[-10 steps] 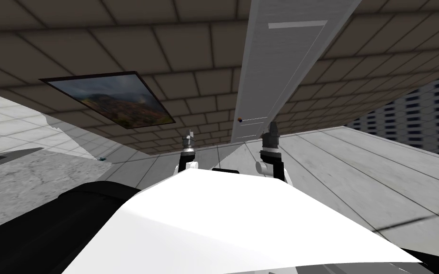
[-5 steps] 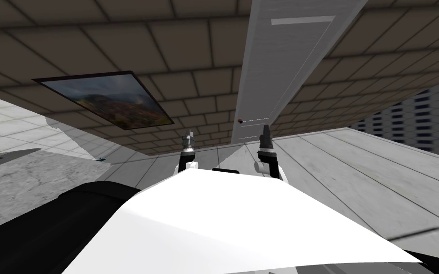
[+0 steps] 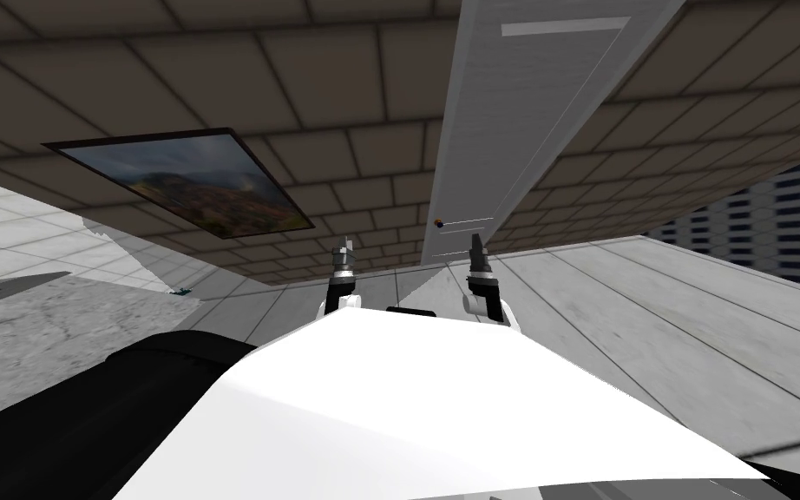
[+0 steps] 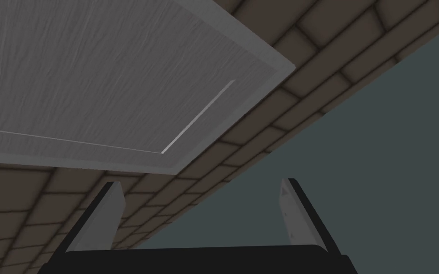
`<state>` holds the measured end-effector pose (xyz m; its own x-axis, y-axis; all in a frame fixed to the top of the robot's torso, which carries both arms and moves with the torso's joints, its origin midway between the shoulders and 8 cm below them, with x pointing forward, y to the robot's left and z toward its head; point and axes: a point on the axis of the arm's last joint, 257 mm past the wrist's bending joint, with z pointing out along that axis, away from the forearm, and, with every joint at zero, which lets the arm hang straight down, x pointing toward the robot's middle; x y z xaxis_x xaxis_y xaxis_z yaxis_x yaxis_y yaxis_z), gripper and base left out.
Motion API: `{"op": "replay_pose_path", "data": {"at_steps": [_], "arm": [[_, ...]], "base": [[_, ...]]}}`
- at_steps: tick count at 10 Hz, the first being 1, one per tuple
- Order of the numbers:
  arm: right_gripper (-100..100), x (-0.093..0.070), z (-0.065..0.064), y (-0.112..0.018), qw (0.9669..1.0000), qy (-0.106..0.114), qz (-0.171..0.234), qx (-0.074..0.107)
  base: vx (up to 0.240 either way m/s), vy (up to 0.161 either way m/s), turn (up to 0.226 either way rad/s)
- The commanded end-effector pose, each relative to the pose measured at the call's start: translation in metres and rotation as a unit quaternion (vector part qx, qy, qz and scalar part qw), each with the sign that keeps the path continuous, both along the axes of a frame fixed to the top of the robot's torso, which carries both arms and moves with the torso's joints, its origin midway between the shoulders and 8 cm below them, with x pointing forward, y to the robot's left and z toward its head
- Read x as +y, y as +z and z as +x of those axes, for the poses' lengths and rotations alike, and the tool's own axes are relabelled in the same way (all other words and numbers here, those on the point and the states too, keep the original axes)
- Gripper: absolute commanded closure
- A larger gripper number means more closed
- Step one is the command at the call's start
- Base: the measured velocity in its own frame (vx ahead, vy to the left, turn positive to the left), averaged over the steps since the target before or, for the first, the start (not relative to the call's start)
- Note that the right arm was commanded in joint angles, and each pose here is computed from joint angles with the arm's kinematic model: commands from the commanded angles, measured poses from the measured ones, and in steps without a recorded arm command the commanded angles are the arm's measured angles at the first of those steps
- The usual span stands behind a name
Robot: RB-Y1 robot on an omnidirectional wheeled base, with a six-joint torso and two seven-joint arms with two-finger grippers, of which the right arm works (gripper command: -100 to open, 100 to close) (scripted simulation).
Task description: Pull the door open
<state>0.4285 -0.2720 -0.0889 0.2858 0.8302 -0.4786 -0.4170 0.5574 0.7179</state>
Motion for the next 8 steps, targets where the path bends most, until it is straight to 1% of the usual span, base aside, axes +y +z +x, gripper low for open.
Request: {"op": "replay_pose_path", "data": {"at_steps": [1,4,6,7,8], "arm": [[-100,0.0,0.004,-0.013,0.9997,-0.009,-0.022,0.01],[-100,-0.003,0.013,-0.038,0.9974,-0.024,-0.061,0.028],[-100,-0.004,0.019,-0.055,0.9947,-0.033,-0.088,0.041],[-100,-0.005,0.021,-0.06,0.9932,-0.037,-0.102,0.044],[-100,-0.005,0.024,-0.07,0.9912,-0.042,-0.115,0.051]], "base": [[0.104,-0.034,0.019],[0.105,-0.031,0.023],[0.085,-0.018,0.021],[0.102,-0.012,0.022],[0.105,-0.017,0.024]]}}
